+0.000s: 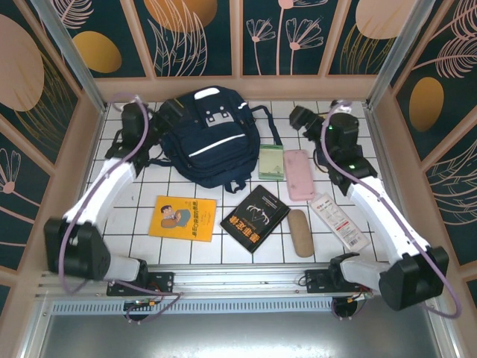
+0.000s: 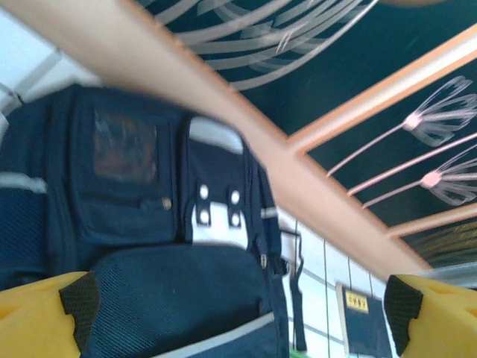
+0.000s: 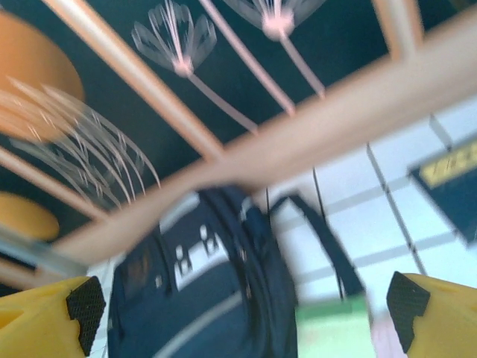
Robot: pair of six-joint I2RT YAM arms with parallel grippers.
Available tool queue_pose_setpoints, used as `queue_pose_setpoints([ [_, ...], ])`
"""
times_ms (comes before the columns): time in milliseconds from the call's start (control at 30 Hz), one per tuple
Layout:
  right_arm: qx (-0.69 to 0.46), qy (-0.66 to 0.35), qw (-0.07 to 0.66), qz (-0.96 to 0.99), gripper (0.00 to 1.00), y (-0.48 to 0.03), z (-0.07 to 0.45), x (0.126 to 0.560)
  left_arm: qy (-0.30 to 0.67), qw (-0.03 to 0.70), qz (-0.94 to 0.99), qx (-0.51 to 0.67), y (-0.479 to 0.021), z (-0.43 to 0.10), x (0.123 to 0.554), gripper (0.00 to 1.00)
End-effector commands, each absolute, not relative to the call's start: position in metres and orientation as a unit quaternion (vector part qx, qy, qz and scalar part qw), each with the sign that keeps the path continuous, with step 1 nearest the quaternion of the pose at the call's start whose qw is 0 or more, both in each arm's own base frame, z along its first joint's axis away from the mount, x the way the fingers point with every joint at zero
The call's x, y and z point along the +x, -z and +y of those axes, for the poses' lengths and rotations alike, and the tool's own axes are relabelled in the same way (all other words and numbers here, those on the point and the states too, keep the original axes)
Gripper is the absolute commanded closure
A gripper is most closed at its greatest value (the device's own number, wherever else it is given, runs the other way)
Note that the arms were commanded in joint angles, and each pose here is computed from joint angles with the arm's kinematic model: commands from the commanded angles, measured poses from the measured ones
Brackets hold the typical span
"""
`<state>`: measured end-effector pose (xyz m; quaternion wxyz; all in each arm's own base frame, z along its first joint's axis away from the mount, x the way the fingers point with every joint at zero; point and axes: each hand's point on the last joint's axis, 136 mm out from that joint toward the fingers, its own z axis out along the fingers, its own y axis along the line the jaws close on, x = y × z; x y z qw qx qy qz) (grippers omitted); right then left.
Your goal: Pack the student bag
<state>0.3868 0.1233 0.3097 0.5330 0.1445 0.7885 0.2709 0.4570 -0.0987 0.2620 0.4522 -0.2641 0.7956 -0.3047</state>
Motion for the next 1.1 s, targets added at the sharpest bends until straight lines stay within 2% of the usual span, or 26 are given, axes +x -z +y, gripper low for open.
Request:
queue_pose_setpoints([
  [0,0.122,-0.333,0.455,0.817,0.03,-0.284,0.153,0.368,0.338,0.308,0.832,-0.314,-0.194,-0.123,0.452,0.01],
  [100,0.105,-0.348,0.409,0.837,0.08,-0.264,0.168,0.365,0.346,0.270,0.834,-0.333,-0.165,-0.132,0.456,0.02],
  [300,0.134,-0.333,0.345,0.868,0.14,-0.217,0.174,0.368,0.268,0.209,0.866,-0.367,-0.124,-0.125,0.453,0.05],
  [500,0.087,-0.370,0.293,0.877,0.20,-0.197,0.217,0.371,0.284,0.162,0.873,-0.361,-0.100,-0.135,0.435,0.11],
  [800,0.024,-0.397,0.241,0.885,0.23,-0.187,0.278,0.369,0.271,0.163,0.878,-0.361,-0.087,-0.131,0.434,0.13],
  [867,0.018,-0.408,0.229,0.884,0.26,-0.184,0.287,0.370,0.286,0.161,0.876,-0.354,-0.085,-0.137,0.438,0.16],
  [933,0.010,-0.413,0.219,0.884,0.29,-0.182,0.296,0.369,0.302,0.166,0.874,-0.343,-0.086,-0.143,0.444,0.25],
  [1067,0.000,-0.417,0.211,0.884,0.34,-0.178,0.307,0.368,0.311,0.177,0.872,-0.334,-0.087,-0.145,0.452,0.32],
])
